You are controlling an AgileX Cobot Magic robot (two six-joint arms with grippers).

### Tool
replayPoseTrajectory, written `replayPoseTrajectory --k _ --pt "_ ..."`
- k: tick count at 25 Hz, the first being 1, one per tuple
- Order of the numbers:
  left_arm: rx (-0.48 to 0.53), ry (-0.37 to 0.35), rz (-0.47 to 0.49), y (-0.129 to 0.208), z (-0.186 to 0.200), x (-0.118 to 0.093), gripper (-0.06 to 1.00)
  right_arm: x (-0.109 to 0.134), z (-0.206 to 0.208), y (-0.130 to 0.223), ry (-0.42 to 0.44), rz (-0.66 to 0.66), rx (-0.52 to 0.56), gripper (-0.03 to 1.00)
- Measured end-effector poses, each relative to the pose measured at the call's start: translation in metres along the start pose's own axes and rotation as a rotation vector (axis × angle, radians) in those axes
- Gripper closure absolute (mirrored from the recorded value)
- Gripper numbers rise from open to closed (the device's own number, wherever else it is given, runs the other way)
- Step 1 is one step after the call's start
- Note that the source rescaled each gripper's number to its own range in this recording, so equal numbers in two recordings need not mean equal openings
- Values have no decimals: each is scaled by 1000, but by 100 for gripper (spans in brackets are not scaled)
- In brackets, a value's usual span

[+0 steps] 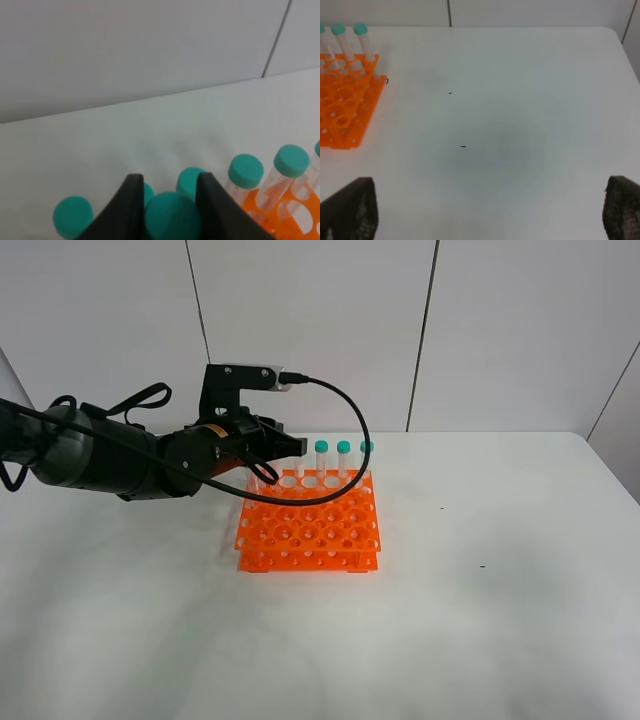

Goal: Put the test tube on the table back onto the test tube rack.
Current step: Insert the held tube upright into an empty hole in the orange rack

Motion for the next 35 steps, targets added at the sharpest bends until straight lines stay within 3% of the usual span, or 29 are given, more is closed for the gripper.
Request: replayPoseTrajectory --k 17,22,35 --pt "2 7 -6 1 -1 -1 93 0 0 0 0 0 0 -3" --pt "24 15 34 4 0 -2 93 0 0 0 0 0 0 -3" --pt "-4 35 -22 2 -1 -6 93 0 0 0 0 0 0 -3"
Point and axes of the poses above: a point on each arm's last joint axis where the gripper is mounted, z pointing back along that axis away from the gripper, x along the wrist's bending axis when the last joint is at zero, y = z × x, the point moved 6 cm from there along -z, pointing out along that axis toward the gripper, and after that the axes turned 10 degrees about -z, right-handed, at the moved point
